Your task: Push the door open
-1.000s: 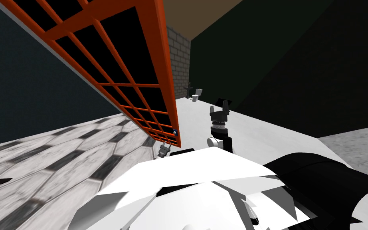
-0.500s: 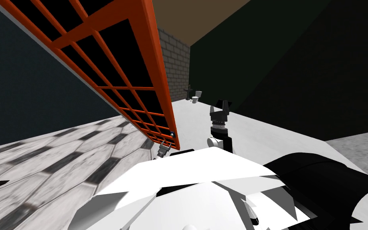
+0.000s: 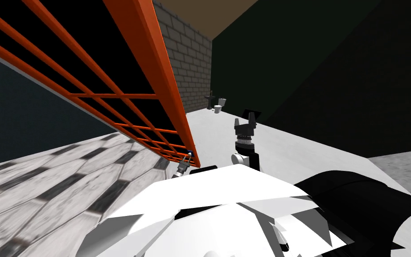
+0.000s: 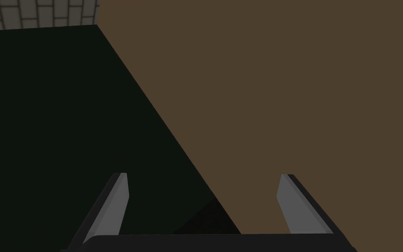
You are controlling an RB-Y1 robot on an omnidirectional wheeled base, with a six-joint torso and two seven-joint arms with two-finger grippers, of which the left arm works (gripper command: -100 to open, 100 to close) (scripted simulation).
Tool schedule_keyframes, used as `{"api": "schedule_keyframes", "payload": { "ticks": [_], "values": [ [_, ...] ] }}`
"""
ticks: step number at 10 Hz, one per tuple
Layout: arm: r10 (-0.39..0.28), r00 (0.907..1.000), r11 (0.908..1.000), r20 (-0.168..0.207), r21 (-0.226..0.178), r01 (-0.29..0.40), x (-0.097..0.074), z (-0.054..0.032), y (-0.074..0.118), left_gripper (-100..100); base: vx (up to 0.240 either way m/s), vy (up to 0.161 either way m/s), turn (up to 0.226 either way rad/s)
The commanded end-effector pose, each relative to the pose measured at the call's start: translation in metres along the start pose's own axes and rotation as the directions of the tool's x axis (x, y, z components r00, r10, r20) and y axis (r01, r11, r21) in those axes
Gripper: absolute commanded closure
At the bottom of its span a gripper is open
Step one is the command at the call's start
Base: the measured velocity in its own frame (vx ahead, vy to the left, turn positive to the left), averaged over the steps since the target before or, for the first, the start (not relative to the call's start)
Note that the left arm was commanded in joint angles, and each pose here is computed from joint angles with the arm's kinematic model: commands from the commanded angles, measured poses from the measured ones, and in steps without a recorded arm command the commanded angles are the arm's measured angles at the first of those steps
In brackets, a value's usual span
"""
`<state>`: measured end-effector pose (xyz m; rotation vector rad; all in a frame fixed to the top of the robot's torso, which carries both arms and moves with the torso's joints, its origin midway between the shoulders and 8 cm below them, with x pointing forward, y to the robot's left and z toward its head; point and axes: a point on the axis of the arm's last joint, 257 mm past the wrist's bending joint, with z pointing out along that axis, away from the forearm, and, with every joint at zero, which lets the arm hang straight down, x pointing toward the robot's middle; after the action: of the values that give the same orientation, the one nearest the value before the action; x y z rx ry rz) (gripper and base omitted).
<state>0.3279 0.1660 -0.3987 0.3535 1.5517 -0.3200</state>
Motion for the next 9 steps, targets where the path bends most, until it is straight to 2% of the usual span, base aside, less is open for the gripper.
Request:
{"api": "schedule_keyframes", "payload": {
  "ticks": [1, 5, 6, 9],
  "values": [
    [0.000, 1.0000, 1.0000, -0.001, 0.000, 0.000, 0.000, -0.0007, 0.000, 100, -0.038, 0.017, -0.002],
    [0.000, 1.0000, 1.0000, -0.001, 0.000, 0.000, 0.000, -0.0007, 0.000, 100, -0.017, 0.008, -0.001],
    [0.021, 0.9997, 0.9996, -0.013, -0.020, -0.021, 0.003, -0.0130, 0.016, -100, -0.117, -0.012, 0.210],
    [-0.016, 0.9998, 0.9980, 0.010, -0.062, 0.017, 0.000, -0.0104, 0.010, -100, -0.161, -0.041, 0.107]
  ]
}}
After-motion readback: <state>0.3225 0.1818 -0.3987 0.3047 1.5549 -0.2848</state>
